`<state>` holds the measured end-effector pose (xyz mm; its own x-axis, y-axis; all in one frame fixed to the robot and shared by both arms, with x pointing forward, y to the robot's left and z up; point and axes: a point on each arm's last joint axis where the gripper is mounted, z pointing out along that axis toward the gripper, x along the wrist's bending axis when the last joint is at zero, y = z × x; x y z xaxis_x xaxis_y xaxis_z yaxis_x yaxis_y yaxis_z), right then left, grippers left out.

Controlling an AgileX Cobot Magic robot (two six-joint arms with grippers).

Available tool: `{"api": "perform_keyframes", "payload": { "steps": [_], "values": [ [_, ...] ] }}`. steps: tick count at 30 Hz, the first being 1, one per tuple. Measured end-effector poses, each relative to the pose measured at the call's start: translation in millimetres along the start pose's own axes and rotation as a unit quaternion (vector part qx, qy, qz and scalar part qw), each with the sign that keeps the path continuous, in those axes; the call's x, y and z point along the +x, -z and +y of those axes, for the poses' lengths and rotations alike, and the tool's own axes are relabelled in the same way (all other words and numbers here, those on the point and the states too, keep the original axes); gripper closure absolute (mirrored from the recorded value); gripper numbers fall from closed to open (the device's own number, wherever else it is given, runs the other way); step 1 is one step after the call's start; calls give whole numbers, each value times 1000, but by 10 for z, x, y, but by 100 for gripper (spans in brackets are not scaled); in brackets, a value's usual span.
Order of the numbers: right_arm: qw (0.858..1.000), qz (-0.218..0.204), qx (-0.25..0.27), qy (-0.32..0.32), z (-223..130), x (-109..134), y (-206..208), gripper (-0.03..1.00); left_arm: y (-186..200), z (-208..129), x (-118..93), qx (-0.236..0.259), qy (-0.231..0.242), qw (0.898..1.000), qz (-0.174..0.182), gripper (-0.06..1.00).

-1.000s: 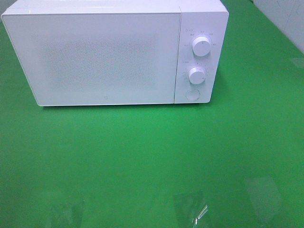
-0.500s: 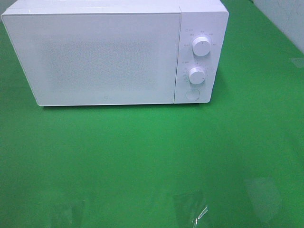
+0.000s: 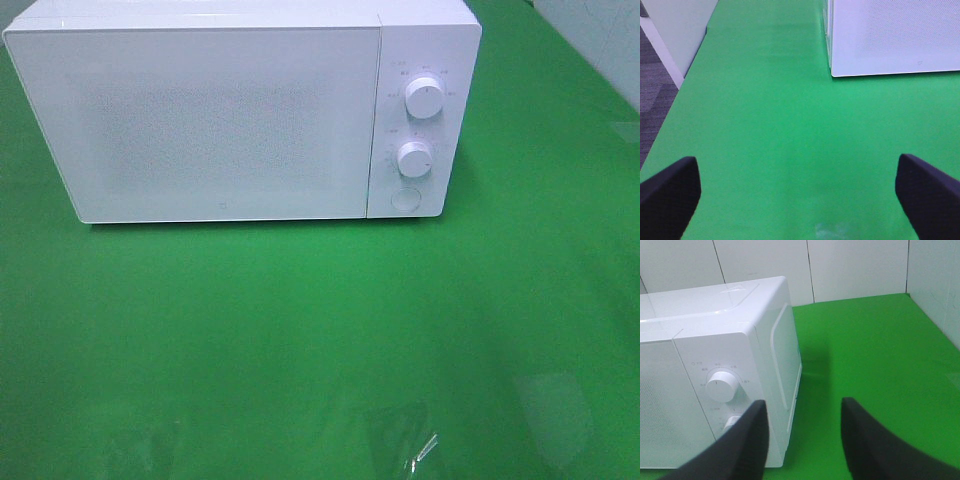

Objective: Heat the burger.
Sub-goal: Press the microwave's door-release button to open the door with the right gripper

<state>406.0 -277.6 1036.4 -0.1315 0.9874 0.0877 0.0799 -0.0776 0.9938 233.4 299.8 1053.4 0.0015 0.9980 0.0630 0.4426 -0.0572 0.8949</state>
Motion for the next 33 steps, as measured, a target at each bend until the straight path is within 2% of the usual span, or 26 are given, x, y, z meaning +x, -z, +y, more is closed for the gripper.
{"api": "perform_keyframes", "payload": {
  "steps": [1, 2, 5, 6, 7, 9, 10, 11, 14, 15, 16, 17, 21, 22, 25, 30, 32, 33],
  "values": [
    [1000, 0, 0, 0, 0, 0, 0, 52, 0, 0, 0, 0, 0, 1000, 0, -3],
    [1000, 0, 0, -3, -56, -5, -37, 61, 0, 0, 0, 0, 0, 1000, 0, -3],
    [1000, 1, 1, -4, -91, -8, -59, 66, 0, 0, 0, 0, 0, 1000, 0, -3],
    [1000, 2, 1, -6, -155, -13, -103, 74, 0, 0, 0, 0, 0, 1000, 0, -3],
    [1000, 2, 1, -6, -155, -13, -103, 74, 0, 0, 0, 0, 0, 1000, 0, -3],
    [1000, 1, 12, -16, -299, -26, -176, 88, 0, 0, 0, 0, 0, 1000, 0, -3],
    [1000, 1, 12, -16, -299, -26, -176, 88, 0, 0, 0, 0, 0, 1000, 0, -3],
    [999, 1, 21, -33, -363, -32, -224, 93, 0, 0, 0, 0, 0, 1000, 0, -3],
    [998, -1, 32, -62, -425, -37, -274, 95, 0, 0, 0, 0, 0, 1000, 0, -3],
    [994, 0, 38, -98, -469, -28, -313, 95, 0, 0, 0, 0, 0, 1000, 0, -3],
    [994, 0, 38, -98, -469, -28, -313, 95, 0, 0, 0, 0, 0, 1000, 0, -3],
    [992, 14, 42, -121, -512, 29, -349, 95, 0, 0, 0, 0, 0, 1000, 0, -3],
    [989, 43, 50, -131, -587, 155, -400, 95, 0, 0, 0, 0, 0, 1000, 0, -3],
    [987, 54, 56, -143, -652, 251, -434, 95, 0, 0, 0, 0, 0, 1000, 0, -3],
    [984, 53, 64, -158, -725, 334, -459, 95, 0, 0, 0, 0, 0, 1000, 0, -3],
    [976, 24, 79, -200, -920, 491, -500, 95, 0, 0, 0, 0, 0, 1000, 0, -3],
    [966, 17, 74, -248, -996, 612, -492, 95, 0, 0, 0, 0, 0, 1000, 0, -3],
    [966, 17, 74, -248, -996, 612, -492, 95, 0, 0, 0, 0, 0, 1000, 0, -3]
  ]
}}
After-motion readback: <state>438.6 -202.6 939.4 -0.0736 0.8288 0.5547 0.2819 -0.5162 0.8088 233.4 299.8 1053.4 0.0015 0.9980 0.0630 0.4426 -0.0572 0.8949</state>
